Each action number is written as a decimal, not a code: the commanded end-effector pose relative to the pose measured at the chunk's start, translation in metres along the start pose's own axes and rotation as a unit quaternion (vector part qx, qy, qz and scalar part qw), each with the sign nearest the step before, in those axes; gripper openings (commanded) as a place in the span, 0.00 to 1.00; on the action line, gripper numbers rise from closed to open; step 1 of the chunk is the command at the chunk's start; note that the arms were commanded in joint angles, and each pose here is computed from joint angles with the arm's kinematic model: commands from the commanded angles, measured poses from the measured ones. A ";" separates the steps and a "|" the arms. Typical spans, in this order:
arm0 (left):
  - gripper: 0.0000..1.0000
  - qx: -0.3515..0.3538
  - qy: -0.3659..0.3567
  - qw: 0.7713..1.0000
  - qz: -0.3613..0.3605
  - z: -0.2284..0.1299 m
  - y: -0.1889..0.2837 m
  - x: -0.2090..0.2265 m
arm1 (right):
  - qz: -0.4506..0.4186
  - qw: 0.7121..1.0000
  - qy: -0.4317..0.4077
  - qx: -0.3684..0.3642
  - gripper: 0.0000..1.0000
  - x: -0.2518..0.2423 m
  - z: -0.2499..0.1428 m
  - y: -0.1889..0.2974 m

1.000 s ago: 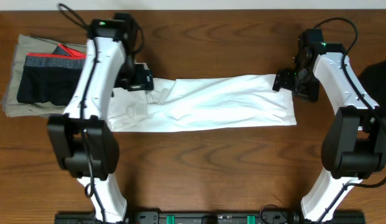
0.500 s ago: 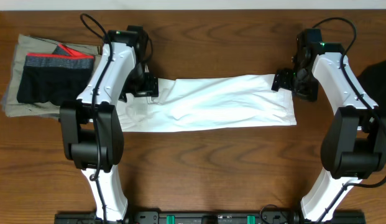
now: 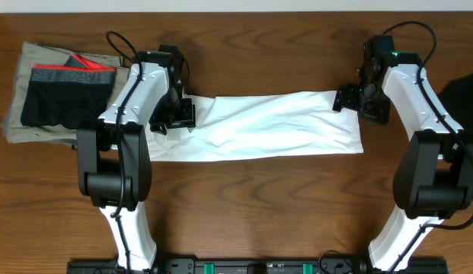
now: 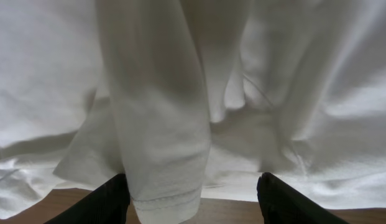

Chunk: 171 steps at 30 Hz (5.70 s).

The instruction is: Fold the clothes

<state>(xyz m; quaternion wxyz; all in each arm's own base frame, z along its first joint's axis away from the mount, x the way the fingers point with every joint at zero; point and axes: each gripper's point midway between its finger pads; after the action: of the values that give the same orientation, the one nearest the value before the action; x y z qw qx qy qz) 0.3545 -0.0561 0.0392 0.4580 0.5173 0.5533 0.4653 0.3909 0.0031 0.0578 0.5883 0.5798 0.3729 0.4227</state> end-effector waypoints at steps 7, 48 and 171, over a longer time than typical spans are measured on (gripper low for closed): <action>0.23 0.002 0.005 1.000 -0.004 0.003 -0.004 0.005 | 0.003 1.000 0.020 0.000 0.88 0.011 -0.006 0.002; 0.67 -0.050 0.183 0.973 0.135 0.002 0.046 0.151 | 0.032 0.999 0.029 0.009 0.79 0.027 -0.012 0.002; 0.98 -0.155 0.154 0.975 -0.038 0.019 0.072 0.041 | 0.256 0.960 0.040 -0.107 0.93 -0.117 0.046 -0.022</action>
<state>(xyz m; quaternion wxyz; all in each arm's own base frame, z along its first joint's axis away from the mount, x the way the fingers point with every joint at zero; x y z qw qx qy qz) 0.3795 -0.0129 0.0997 0.4549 0.3454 0.5622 0.5982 0.3948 -0.1258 0.0517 0.5188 0.5480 0.1987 0.6254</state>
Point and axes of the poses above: each gripper's point midway between its finger pads, its own y axis back along the fingers, its own x axis along the line the jaws close on, z = x × y, and after that the axes turned 3 degrees about -y, right-handed
